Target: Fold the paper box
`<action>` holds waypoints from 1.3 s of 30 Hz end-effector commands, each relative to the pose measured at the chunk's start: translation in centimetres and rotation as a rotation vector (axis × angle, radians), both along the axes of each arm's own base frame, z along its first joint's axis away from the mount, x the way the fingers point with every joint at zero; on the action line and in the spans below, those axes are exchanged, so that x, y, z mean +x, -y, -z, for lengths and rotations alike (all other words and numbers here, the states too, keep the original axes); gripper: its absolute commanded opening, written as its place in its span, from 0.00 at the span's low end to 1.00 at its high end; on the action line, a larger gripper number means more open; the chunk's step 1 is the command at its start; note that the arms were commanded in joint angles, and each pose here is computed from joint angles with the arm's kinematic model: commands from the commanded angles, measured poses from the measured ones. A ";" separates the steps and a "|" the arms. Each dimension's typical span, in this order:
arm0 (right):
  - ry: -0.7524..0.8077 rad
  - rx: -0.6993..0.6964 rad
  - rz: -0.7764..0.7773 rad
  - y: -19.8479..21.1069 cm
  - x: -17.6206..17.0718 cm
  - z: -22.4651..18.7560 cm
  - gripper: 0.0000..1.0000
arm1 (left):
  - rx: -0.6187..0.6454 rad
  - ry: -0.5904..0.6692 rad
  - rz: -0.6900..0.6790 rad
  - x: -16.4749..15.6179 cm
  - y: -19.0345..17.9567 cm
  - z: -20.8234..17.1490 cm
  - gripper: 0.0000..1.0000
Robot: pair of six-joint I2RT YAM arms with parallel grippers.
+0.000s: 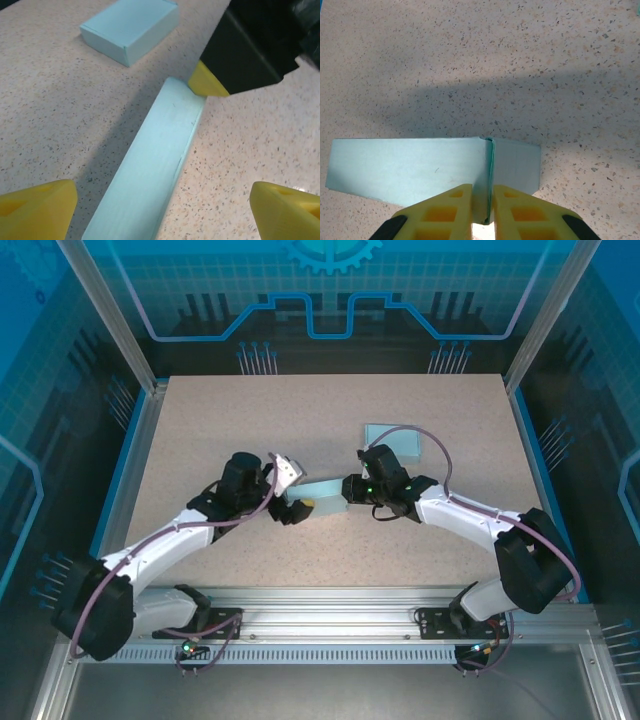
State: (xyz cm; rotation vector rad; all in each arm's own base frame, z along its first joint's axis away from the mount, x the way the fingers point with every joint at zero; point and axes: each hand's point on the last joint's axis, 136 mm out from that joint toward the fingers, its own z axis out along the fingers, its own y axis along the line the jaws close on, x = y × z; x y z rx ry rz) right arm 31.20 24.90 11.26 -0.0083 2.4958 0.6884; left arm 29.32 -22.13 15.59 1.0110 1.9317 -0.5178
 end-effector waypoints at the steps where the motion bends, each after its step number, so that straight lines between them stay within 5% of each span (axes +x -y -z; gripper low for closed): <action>1: -0.133 -0.129 0.000 2.2 -2.3 3.8 0.18 | 0.095 0.067 0.141 0.6 0.9 -0.3 0.92; 19: -0.115 -0.134 -0.004 2.3 -2.2 3.0 0.18 | 0.256 -0.127 0.214 2.1 1.5 4.8 0.88; 30: -0.068 -0.112 -0.027 1.8 -2.1 0.4 0.24 | 0.326 -0.123 0.201 3.5 1.1 6.1 0.52; 35: -0.022 -0.108 -0.023 2.5 -2.4 -2.0 0.40 | 0.343 -0.032 0.198 4.0 0.8 5.4 0.37; 39: 0.035 -0.144 0.016 4.6 -2.9 -4.9 0.76 | 0.379 0.101 0.175 5.2 0.3 4.3 0.32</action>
